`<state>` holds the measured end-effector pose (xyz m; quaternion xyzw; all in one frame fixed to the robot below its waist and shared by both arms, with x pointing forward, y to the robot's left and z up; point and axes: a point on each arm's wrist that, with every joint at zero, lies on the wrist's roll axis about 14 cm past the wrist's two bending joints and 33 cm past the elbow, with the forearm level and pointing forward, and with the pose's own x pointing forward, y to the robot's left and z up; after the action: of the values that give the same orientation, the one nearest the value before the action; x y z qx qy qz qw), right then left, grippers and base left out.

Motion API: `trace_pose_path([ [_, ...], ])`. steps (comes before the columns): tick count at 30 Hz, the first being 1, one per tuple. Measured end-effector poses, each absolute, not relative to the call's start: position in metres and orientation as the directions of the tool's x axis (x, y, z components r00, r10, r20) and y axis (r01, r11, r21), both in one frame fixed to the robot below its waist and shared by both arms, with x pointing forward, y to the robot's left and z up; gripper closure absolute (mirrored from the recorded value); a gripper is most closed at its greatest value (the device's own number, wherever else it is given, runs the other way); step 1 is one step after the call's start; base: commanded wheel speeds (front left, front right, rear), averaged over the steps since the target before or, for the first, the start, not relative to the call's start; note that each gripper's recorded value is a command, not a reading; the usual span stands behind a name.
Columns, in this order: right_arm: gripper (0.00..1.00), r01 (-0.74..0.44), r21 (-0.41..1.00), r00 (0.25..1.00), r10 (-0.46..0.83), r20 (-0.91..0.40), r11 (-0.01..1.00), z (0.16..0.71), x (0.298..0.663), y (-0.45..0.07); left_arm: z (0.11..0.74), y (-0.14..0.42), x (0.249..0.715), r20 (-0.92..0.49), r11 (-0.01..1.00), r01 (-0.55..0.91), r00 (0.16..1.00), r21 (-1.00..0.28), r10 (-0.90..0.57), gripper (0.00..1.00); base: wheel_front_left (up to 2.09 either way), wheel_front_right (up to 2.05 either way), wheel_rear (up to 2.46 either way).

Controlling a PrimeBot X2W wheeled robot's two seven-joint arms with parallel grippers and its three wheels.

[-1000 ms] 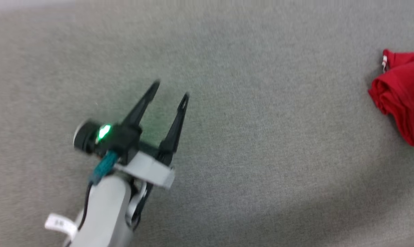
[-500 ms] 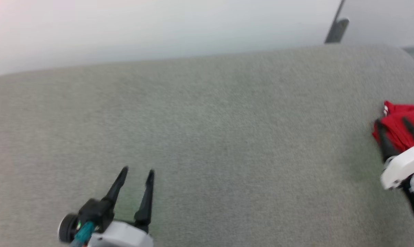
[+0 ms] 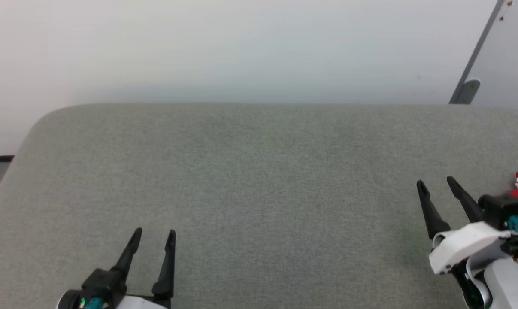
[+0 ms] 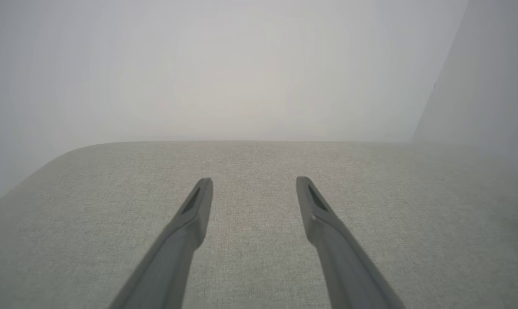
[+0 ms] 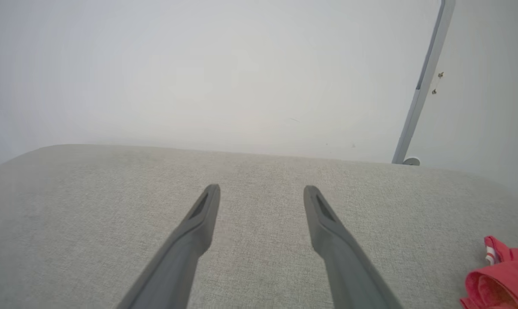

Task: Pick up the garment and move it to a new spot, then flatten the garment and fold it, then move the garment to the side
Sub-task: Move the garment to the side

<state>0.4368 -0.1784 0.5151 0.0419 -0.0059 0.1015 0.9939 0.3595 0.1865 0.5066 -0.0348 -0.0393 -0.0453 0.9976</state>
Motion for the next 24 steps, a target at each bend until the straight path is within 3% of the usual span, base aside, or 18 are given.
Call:
trace_pose_path([
  [24,0.00,-0.190,0.067,0.976,0.181,0.118,0.980,0.525,0.371,-0.181,0.531,0.211,0.313,0.168,0.996,0.015,0.986,-0.088,0.000,0.00,0.00,0.00,0.00],
])
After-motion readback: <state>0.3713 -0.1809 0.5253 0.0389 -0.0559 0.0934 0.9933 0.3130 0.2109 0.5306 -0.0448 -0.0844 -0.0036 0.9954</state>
